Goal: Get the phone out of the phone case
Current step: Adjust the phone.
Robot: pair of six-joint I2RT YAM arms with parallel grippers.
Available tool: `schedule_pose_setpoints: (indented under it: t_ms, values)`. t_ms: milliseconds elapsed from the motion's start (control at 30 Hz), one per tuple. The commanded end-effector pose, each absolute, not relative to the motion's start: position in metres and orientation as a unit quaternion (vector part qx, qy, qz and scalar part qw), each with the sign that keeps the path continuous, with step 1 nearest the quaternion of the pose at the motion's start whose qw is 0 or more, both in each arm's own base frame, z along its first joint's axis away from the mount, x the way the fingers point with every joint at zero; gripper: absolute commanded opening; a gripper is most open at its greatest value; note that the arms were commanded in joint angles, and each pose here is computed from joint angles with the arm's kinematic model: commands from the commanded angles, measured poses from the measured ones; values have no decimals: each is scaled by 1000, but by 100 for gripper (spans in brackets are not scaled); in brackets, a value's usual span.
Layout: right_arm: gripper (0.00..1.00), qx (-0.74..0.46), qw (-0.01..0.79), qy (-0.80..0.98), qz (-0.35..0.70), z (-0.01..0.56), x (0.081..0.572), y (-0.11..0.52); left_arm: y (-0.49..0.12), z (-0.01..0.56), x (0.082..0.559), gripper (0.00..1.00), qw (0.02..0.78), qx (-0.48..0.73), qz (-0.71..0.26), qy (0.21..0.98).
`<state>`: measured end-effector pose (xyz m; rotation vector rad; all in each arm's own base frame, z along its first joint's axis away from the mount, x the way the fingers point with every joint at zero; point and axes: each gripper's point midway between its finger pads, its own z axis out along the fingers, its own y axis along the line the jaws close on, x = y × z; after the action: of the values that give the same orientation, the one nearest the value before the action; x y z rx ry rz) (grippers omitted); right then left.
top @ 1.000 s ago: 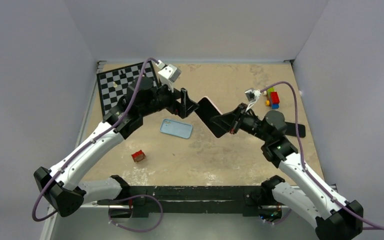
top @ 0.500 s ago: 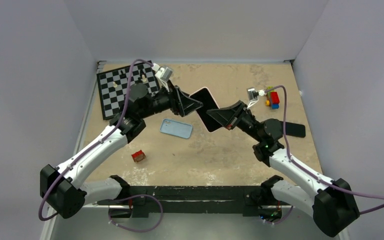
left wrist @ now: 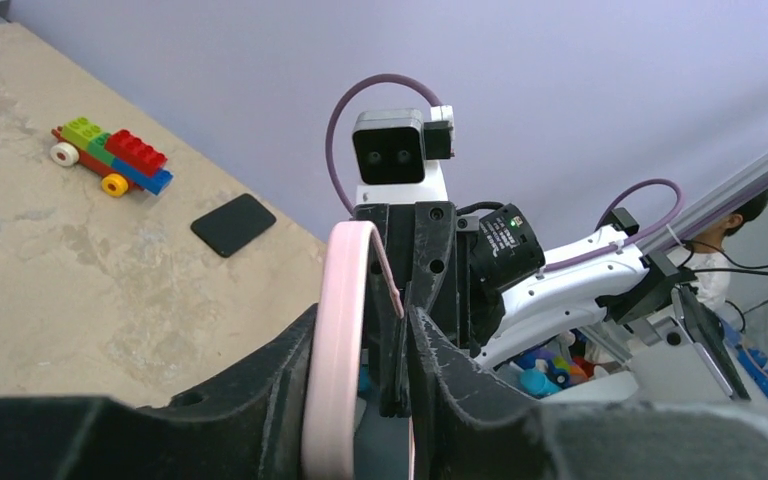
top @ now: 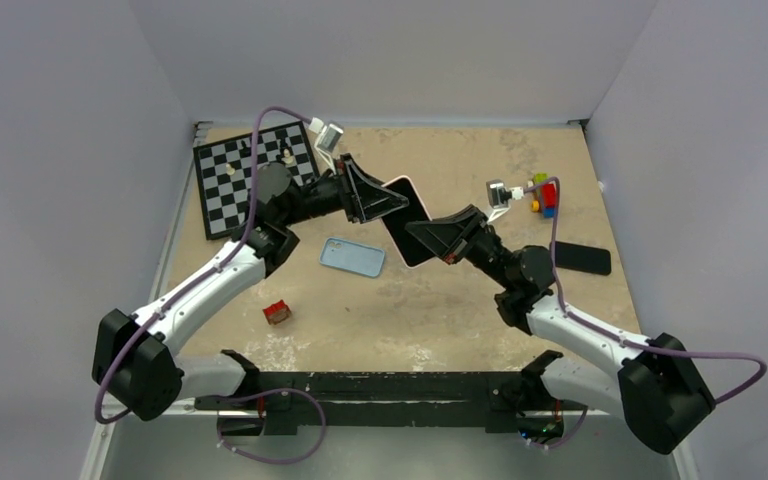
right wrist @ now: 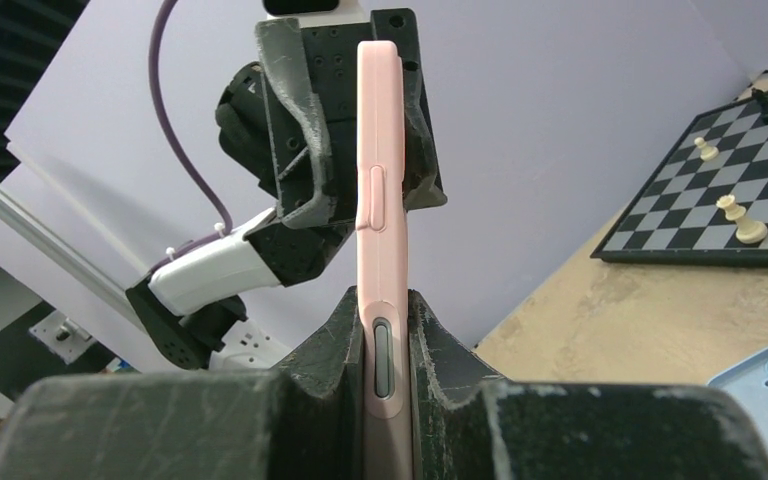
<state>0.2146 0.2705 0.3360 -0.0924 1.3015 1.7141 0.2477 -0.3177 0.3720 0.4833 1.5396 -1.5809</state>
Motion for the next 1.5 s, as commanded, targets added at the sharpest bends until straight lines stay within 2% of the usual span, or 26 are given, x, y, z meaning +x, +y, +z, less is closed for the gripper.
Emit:
schedule_pose_setpoints:
  t_ms: [0, 167, 400, 767, 833, 933, 1033, 1067, 1200, 1267, 1300, 1400, 1467]
  values:
    - [0, -36, 520, 455, 722, 379, 209, 258, -322, 385, 242, 33, 415, 218, -656, 591]
    - [0, -22, 529, 454, 717, 376, 211, 253, -327, 381, 242, 25, 392, 223, -665, 595]
    - [0, -4, 544, 443, 713, 379, 212, 245, -332, 381, 241, 37, 372, 217, -684, 589]
    - [0, -12, 526, 449, 722, 374, 215, 257, -335, 381, 238, 34, 358, 219, -696, 583]
    - [0, -13, 522, 454, 722, 371, 215, 260, -335, 381, 239, 31, 360, 219, -695, 583]
    - [0, -20, 514, 470, 718, 363, 214, 265, -335, 382, 238, 22, 362, 222, -693, 582]
    - [0, -25, 503, 498, 706, 348, 215, 270, -334, 381, 239, 4, 364, 222, -691, 584]
    - [8, -27, 500, 512, 698, 342, 215, 271, -334, 381, 239, 0, 365, 222, -689, 585]
    - [63, -47, 472, 631, 613, 303, 225, 277, -332, 376, 244, 0, 367, 218, -676, 601]
    - [85, -69, 459, 704, 538, 286, 230, 272, -331, 371, 249, 0, 365, 213, -665, 616]
    - [89, -99, 453, 719, 517, 283, 227, 269, -331, 368, 251, 0, 362, 210, -659, 624]
    - [89, -188, 408, 728, 518, 277, 202, 260, -331, 363, 257, 0, 348, 207, -653, 640]
    - [88, -213, 405, 721, 520, 281, 192, 251, -332, 364, 255, 0, 337, 213, -659, 638]
